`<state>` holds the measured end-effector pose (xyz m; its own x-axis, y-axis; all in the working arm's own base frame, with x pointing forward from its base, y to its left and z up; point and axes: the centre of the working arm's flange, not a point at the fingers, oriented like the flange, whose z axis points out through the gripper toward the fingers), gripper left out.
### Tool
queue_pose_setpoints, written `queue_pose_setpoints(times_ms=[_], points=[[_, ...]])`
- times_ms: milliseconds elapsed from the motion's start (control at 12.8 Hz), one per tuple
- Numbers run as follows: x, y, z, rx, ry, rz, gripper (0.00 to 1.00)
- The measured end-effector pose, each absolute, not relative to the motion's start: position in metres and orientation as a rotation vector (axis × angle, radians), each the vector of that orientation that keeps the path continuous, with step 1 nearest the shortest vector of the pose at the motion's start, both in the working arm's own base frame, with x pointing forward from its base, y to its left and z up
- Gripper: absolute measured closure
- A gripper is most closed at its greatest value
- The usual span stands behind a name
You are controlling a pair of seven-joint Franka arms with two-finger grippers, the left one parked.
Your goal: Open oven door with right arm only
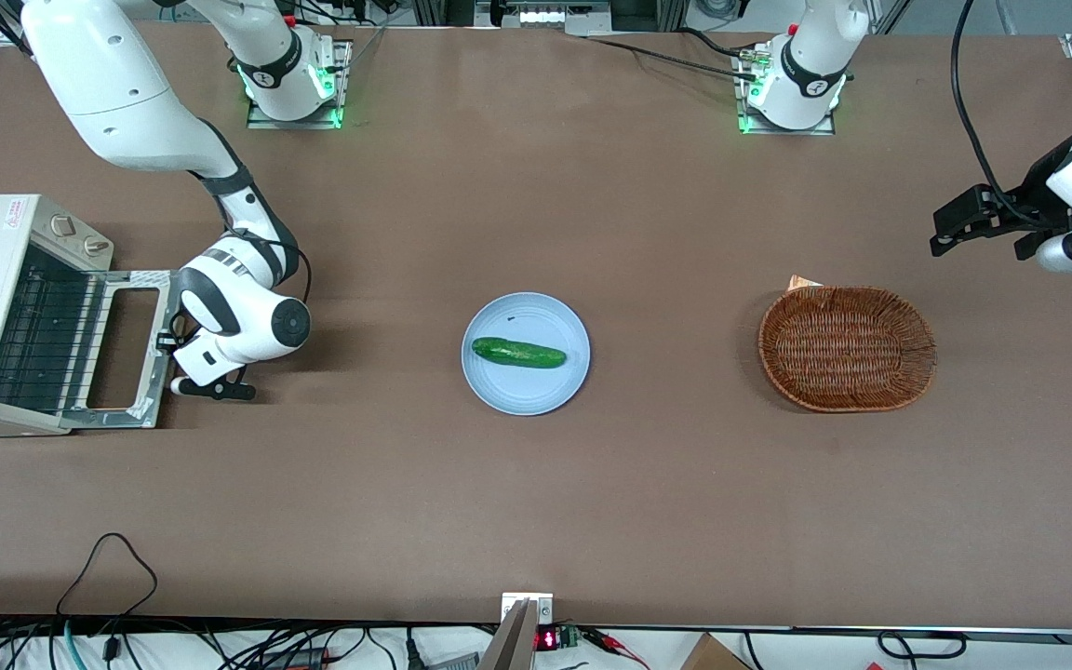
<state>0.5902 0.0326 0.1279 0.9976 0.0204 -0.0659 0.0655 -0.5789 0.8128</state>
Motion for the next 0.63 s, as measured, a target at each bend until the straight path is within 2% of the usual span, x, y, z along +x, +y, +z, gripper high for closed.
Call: queue_pose_setpoints(times_ms=[627], points=[[0.5996,0.0382,0.1334,2.290,-0.047,-0.092,0.98]])
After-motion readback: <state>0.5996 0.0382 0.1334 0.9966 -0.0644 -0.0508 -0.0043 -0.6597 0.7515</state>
